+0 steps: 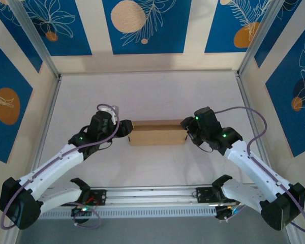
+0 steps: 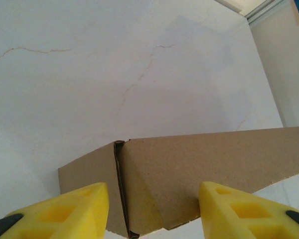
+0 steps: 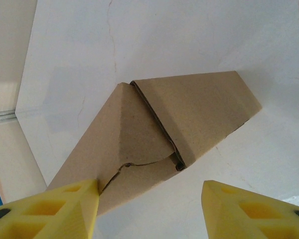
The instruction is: Fold the paper box
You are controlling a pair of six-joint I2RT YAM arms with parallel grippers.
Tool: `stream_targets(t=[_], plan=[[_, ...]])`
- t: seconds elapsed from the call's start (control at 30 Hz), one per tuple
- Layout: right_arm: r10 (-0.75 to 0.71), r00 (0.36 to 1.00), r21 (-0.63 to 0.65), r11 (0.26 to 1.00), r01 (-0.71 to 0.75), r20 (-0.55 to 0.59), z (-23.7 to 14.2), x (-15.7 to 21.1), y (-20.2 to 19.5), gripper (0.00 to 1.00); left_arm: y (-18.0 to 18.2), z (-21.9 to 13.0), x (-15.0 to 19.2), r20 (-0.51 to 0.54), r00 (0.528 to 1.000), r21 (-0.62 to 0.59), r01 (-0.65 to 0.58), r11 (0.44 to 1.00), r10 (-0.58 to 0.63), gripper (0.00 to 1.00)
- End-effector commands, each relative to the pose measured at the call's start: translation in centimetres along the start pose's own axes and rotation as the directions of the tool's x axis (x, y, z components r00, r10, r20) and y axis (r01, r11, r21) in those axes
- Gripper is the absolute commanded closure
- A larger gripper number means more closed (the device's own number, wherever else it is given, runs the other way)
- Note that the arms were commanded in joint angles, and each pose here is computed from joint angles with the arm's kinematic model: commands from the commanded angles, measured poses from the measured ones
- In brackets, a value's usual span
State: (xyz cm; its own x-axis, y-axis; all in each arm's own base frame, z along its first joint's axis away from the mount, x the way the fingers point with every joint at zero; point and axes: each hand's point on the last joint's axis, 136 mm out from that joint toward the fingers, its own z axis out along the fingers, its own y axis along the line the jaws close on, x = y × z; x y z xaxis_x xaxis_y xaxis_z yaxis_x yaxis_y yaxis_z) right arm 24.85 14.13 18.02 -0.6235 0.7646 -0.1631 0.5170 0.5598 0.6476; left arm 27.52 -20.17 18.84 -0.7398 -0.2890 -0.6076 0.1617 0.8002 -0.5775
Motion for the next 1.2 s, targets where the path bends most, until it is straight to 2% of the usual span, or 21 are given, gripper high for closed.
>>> stream_targets(t=[0.0, 0.2, 0.4, 0.57, 0.77, 0.97, 1.17], plan=[[-0.009, 1.000, 0.085, 0.996, 0.009, -0.010, 0.1, 0.0, -1.8, 0.43, 3.8, 0.7, 2.6, -0.057, 0.997, -0.116, 0.042, 0.992, -0.049, 0.52], [-0.028, 0.999, 0.084, 0.996, 0.030, -0.024, 0.3, -0.1, -1.4, 0.42, 4.4, 1.0, 2.8, -0.052, 0.996, -0.126, 0.071, 0.990, -0.078, 0.54], [-0.119, 0.993, 0.063, 0.991, 0.118, 0.004, -1.5, -1.9, -0.1, 0.34, 4.8, 1.1, 2.6, -0.051, 0.995, -0.134, 0.083, 0.987, -0.090, 0.57], [-0.280, 0.960, 0.059, 0.959, 0.278, 0.022, -2.5, -4.0, 0.8, 0.26, 4.6, 1.3, 2.3, -0.048, 0.994, -0.128, 0.092, 0.987, -0.099, 0.57], [-0.342, 0.938, -0.043, 0.939, 0.340, -0.053, -1.5, -3.8, 2.5, 0.28, 4.4, 1.5, 2.1, -0.056, 0.994, -0.127, 0.089, 0.988, -0.097, 0.57], [-0.329, 0.938, -0.029, 0.944, 0.328, -0.108, 0.4, -2.3, 0.9, 0.33, 4.6, 1.6, 2.2, -0.064, 0.993, -0.131, 0.091, 0.987, -0.100, 0.57], [-0.276, 0.953, 0.073, 0.955, 0.286, -0.124, 2.2, -2.2, -2.9, 0.37, 4.6, 1.8, 2.3, -0.070, 0.992, -0.132, 0.093, 0.987, -0.102, 0.57]])
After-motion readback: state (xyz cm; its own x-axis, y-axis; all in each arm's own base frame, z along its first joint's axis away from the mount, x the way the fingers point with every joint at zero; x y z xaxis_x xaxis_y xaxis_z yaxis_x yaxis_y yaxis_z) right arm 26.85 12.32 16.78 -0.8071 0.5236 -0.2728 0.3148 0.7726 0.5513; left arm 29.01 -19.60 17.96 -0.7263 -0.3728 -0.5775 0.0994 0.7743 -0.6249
